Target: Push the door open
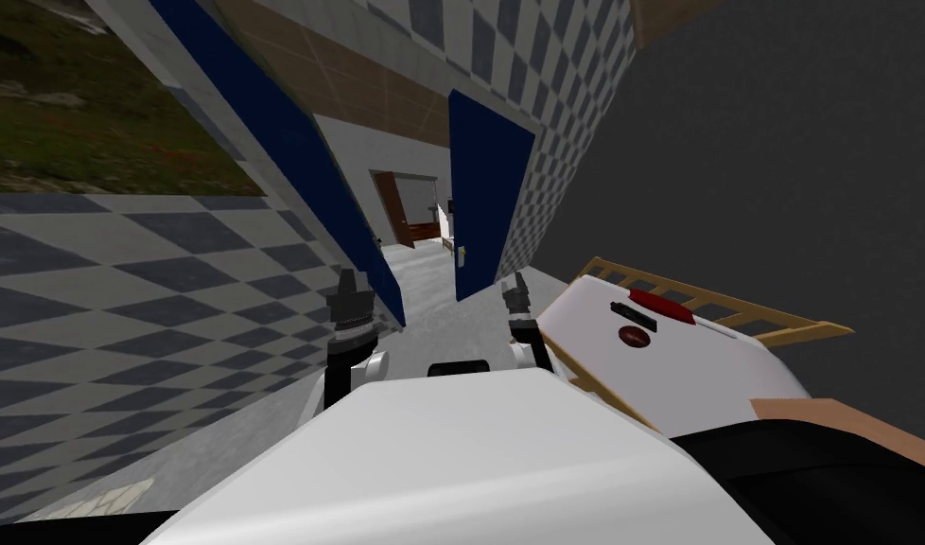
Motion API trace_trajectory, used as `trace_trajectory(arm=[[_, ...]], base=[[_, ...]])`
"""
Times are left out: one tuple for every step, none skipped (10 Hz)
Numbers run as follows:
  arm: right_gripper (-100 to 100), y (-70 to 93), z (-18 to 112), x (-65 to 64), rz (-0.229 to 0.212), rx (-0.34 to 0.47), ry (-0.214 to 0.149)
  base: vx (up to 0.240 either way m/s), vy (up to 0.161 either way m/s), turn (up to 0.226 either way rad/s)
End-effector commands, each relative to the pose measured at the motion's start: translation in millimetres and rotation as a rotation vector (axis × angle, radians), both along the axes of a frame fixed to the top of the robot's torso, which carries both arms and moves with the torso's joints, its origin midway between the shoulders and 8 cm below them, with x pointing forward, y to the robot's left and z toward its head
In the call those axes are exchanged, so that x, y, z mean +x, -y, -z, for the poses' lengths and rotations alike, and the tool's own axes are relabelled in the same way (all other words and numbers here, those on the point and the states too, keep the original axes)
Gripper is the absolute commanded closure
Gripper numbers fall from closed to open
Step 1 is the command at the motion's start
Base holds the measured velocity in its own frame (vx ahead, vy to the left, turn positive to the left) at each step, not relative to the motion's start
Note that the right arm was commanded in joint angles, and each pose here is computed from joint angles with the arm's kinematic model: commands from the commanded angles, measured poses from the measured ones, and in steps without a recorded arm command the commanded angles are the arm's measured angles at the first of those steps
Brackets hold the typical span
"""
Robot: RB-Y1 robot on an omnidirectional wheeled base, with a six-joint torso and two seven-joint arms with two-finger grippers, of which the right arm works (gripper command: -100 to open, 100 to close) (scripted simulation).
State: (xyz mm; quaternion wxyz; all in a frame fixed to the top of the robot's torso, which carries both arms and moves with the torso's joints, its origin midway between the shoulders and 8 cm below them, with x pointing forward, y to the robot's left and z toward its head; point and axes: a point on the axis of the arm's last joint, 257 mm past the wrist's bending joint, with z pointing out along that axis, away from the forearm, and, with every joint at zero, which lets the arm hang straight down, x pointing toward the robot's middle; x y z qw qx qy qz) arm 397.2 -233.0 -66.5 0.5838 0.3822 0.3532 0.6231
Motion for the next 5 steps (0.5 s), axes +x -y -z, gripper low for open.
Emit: trace_trajectory(arm=[[-100, -8.8, 11.9, 4.3, -0.022, -0.012, -0.025], [-100, -17.6, 22.9, 5.9, -0.042, -0.024, -0.047], [-100, -23.9, 30.8, 6.9, -0.056, -0.031, -0.063], [-100, -30.2, 38.7, 7.6, -0.07, -0.039, -0.079], [-100, -40.1, 51.0, 8.3, -0.092, -0.05, -0.104]], base=[[0.213, -0.03, 0.004], [0.233, -0.06, 0.004], [0.248, -0.036, 0.016], [0.218, -0.048, 0.004], [0.229, -0.099, 0.007]])
